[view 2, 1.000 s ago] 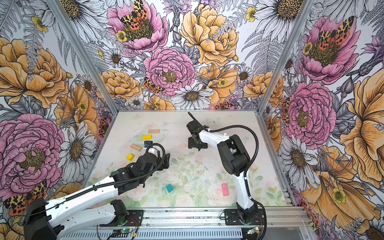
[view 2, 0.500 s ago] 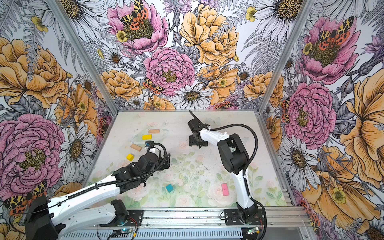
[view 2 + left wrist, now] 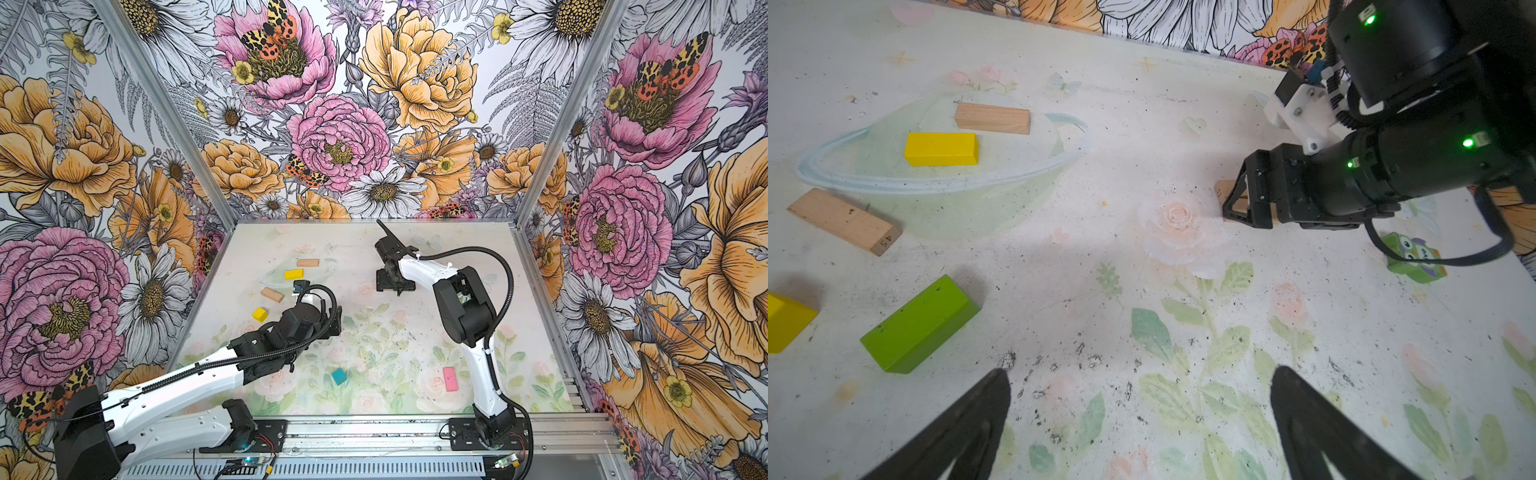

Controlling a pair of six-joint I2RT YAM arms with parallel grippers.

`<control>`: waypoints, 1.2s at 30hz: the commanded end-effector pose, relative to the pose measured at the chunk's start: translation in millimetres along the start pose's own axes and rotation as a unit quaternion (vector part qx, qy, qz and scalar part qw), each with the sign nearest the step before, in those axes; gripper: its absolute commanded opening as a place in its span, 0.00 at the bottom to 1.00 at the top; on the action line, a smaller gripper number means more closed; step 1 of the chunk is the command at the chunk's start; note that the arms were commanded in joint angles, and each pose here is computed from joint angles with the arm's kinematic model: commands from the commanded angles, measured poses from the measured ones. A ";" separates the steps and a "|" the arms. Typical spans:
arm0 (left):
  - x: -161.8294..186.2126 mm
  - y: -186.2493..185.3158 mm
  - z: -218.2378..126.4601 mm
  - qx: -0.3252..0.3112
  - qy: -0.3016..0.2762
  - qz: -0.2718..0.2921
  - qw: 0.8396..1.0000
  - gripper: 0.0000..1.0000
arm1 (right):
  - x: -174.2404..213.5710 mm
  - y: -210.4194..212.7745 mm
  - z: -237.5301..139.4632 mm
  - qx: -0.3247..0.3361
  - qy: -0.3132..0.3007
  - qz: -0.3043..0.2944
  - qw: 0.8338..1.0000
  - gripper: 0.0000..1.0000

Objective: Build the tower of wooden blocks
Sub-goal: 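Open the right gripper and raise it while the left arm lifts back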

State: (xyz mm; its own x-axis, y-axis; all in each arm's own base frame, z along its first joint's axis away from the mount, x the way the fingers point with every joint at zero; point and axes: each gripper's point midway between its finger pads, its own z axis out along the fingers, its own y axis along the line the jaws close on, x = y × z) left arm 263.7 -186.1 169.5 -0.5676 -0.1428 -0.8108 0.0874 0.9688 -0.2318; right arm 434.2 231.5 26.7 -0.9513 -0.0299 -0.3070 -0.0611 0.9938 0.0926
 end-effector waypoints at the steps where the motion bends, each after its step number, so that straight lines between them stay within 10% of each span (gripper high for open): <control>1: -11.0 -4.9 -2.4 -0.001 -0.014 -0.003 1.000 0.99 | 4.9 -4.4 8.9 0.008 0.018 -0.006 1.000 0.84; 12: -12.4 -4.1 -4.5 0.000 -0.017 -0.002 1.000 0.99 | 3.1 -3.2 -2.7 0.003 0.013 -0.010 1.000 0.88; 25: -51.9 20.4 -5.4 -0.030 -0.016 -0.003 0.999 0.99 | -4.8 -0.8 -103.2 -0.044 -0.060 -0.011 0.997 1.00; 36: -98.2 63.3 51.1 -0.101 0.023 0.012 0.995 0.99 | 26.6 -10.5 -147.7 -0.073 -0.074 -0.008 0.995 1.00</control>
State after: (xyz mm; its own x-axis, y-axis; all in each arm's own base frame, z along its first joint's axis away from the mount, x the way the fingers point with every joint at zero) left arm 351.6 -121.7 214.6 -0.5610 -0.1821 -0.8076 -0.0988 0.9833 -0.1531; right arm 375.2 208.2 152.2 -0.8922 -0.0219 -0.4512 -0.1256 0.9715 0.2011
